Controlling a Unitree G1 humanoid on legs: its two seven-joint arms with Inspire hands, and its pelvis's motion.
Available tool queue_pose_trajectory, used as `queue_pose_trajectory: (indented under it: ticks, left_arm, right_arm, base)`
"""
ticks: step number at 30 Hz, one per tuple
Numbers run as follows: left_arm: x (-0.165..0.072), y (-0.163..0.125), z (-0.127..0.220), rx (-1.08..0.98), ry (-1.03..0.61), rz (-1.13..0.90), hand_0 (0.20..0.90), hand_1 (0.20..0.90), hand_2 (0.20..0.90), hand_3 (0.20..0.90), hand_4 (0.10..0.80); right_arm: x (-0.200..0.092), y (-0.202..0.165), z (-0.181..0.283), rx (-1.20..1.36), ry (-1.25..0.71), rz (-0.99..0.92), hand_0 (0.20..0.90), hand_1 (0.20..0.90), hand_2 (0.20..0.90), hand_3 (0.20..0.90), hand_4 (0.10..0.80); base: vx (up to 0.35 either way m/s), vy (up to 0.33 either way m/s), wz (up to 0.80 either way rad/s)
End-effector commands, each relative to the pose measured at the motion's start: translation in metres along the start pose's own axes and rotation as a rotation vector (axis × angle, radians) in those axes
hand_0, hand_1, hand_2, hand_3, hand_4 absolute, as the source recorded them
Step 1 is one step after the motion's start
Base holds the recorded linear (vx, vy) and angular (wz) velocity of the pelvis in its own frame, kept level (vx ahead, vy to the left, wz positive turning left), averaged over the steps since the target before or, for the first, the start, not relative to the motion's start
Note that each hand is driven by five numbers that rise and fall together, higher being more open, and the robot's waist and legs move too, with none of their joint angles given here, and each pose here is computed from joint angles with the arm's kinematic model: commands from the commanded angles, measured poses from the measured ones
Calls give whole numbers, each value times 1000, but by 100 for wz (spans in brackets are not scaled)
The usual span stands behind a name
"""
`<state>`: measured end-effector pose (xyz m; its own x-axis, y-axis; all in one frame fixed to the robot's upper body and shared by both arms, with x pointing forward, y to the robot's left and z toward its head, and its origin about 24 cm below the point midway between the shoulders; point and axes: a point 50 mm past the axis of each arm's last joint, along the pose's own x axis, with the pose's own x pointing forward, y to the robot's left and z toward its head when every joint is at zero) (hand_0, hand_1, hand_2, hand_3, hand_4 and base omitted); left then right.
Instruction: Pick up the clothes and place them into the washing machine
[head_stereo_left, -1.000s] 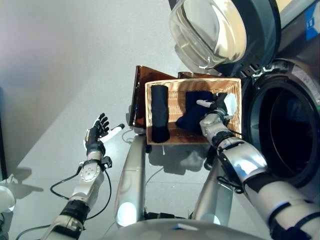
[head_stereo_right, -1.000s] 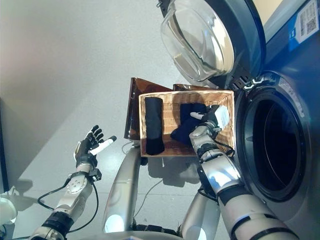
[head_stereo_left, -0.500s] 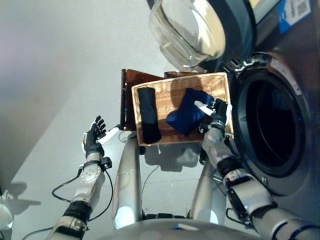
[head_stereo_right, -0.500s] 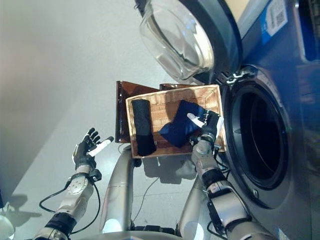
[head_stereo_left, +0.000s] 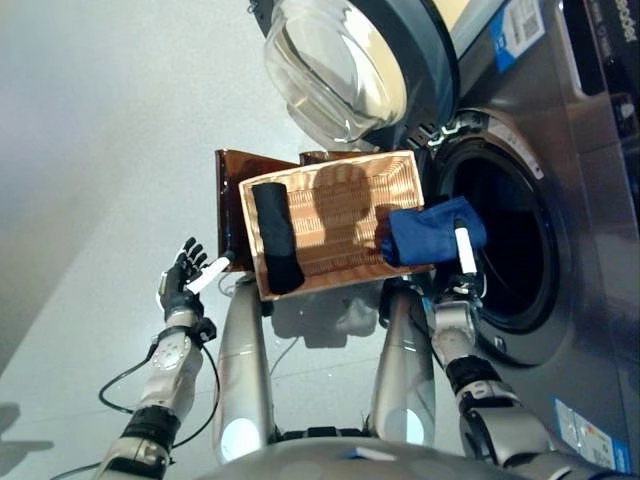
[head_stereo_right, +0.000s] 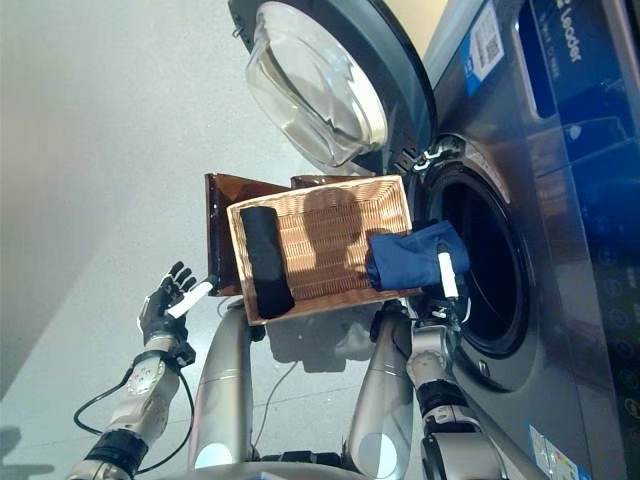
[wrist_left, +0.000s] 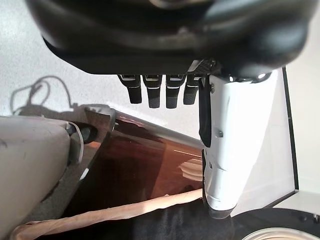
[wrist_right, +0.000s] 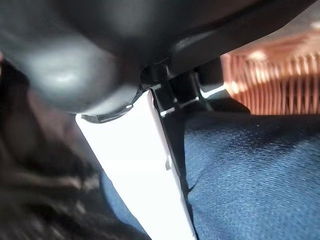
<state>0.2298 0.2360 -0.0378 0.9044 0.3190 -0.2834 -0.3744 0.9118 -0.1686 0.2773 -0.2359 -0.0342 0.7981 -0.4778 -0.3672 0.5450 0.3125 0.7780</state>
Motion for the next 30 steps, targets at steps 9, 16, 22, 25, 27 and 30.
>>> queue_pose_trajectory:
  ticks: [9,16,22,25,27,30]
  left_arm:
    - [-4,12,3,-54,-47,54,900,900,900,900,800]
    - [-4,12,1,-41,-38,44,900,900,900,900,800]
    - [-6,12,1,-26,-37,29,900,900,900,900,800]
    - [-6,13,0,-21,-29,30,900,900,900,900,800]
    - [-5,14,-1,-17,-25,33,900,900,900,900,800]
    - [-6,15,-1,-9,-22,31,900,900,900,900,800]
  right_arm:
    - [12,10,52,354,-330,-48,200,200,200,200,300]
    - [25,23,82,439,-428,-111,200,200,200,200,300]
    - [30,31,114,504,-525,-150,200,200,200,200,300]
    - [31,32,126,518,-560,-166,200,200,200,200,300]
    - [32,33,137,530,-582,-184,200,200,200,200,300]
    - [33,34,154,550,-621,-218,200,200,200,200,300]
  base:
    - [-19,5,-3]
    - [-14,1,0]
    - [34,-3,3]
    - [-61,6,1]
    - [15,-3,5]
    - [29,-1,-1]
